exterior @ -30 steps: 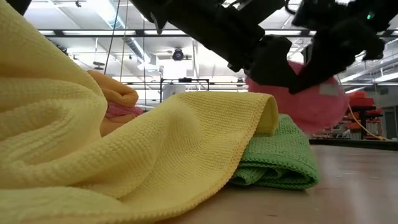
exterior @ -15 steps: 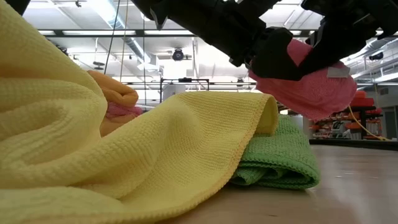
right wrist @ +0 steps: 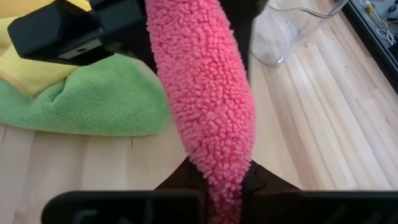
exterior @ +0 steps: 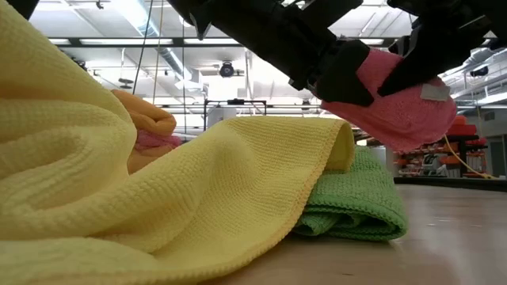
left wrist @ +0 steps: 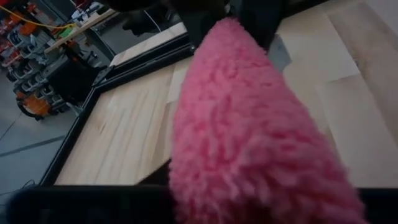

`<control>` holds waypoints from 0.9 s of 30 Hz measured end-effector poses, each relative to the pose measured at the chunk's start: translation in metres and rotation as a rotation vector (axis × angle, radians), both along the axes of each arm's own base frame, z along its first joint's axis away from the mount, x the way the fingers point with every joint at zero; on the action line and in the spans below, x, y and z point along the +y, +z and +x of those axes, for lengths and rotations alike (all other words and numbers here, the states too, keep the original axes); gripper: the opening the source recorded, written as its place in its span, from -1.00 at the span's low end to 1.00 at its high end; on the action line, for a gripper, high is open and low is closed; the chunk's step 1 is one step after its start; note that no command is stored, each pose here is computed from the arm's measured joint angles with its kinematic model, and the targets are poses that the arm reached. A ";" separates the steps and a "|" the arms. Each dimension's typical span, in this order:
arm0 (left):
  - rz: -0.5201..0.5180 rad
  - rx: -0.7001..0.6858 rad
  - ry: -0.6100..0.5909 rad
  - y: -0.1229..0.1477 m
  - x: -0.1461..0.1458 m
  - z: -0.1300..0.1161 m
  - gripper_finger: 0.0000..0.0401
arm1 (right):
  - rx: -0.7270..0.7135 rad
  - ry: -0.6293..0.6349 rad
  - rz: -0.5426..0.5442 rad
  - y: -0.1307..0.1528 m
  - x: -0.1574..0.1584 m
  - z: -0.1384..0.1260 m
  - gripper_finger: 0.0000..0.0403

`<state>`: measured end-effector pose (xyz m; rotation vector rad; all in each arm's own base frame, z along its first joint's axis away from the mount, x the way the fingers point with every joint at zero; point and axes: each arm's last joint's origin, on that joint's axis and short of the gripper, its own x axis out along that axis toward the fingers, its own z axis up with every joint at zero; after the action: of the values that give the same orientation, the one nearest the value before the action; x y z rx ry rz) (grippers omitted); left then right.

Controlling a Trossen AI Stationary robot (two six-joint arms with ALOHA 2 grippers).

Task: Fold microfiber towels
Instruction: Put the folded pink microfiber towel into the transparent bin

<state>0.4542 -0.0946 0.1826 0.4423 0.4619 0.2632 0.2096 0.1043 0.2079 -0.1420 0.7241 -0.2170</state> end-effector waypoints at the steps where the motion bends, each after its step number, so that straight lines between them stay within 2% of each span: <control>1: 0.001 0.005 -0.002 0.000 0.000 0.000 -0.65 | 0.002 0.006 0.000 0.000 0.000 0.000 -0.84; 4: -0.027 0.017 -0.034 -0.002 -0.001 0.000 -0.90 | 0.017 0.038 -0.014 0.000 0.000 0.000 -0.79; 6: -0.047 0.032 -0.049 0.000 -0.001 -0.002 -0.91 | 0.024 0.056 -0.013 0.000 0.001 0.000 -0.69; 11: -0.143 0.144 -0.047 0.022 0.006 -0.017 -0.74 | 0.007 0.082 0.043 0.011 -0.001 -0.006 -0.38; 15: -0.239 0.280 -0.037 0.044 0.019 -0.036 -0.80 | -0.008 0.056 0.093 0.026 -0.008 -0.017 -0.22; 18: -0.341 0.389 0.000 0.064 0.033 -0.053 -0.90 | -0.008 0.015 0.091 0.029 -0.012 -0.024 -0.19; 21: -0.432 0.429 0.031 0.080 0.049 -0.066 -0.91 | 0.012 -0.012 0.063 0.026 -0.013 -0.024 -0.19; 27: -0.469 0.546 0.129 0.094 0.074 -0.092 -0.84 | 0.048 -0.025 0.042 0.014 -0.009 -0.016 -0.22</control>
<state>0.3621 -0.0205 0.2766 0.0143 1.0621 0.1465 0.1933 0.0954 0.2218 -0.0985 0.7778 -0.2227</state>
